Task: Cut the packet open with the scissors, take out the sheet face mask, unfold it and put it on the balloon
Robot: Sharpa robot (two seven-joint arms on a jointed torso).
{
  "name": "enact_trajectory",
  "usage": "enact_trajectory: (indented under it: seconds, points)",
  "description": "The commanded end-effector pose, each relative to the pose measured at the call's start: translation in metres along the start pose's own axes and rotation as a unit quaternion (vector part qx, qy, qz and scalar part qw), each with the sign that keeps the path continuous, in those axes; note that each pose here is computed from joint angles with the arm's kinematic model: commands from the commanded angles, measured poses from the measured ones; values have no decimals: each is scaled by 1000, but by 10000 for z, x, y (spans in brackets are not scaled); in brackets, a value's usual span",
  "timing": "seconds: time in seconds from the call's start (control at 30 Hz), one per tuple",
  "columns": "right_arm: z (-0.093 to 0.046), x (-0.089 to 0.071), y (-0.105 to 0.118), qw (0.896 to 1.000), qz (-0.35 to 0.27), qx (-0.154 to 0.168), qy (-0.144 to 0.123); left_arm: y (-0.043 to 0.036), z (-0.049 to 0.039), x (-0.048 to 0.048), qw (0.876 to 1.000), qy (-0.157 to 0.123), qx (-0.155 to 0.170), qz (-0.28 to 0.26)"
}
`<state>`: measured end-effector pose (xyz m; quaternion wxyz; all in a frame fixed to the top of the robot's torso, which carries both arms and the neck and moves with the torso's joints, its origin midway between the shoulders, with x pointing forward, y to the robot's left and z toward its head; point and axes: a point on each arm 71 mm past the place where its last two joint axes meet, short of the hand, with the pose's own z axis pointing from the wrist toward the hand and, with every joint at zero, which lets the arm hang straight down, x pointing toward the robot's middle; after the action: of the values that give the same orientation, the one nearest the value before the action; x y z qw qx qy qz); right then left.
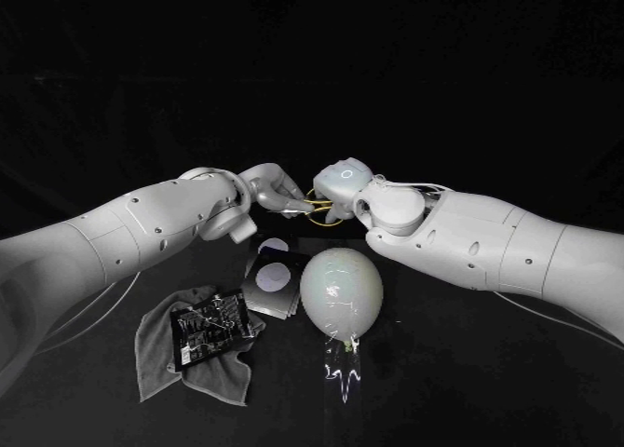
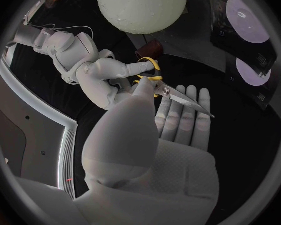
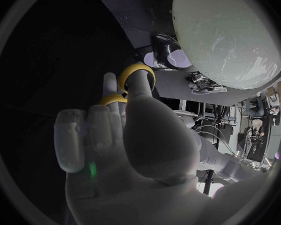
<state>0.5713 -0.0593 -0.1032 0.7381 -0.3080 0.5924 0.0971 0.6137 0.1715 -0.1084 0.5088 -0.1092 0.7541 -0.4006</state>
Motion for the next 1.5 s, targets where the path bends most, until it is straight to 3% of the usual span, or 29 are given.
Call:
enact_trajectory:
  seconds: [0.03,0.77,1.2,1.5]
  points:
    - [-1,-29,5,1000,-9,-1,-14,-24,12,33,1000,17,0,-2]
    - [-11,-3,-30,1000,-18,2,-4,-21,1,36,999,24,2,-31]
    - [-19,-68,-18,998,16,-13,-51,-14,-2,56,999,35,-5,-24]
    - [-47,-65,-3,997,49,-36,-51,2,-7,54,999,35,-14,-27]
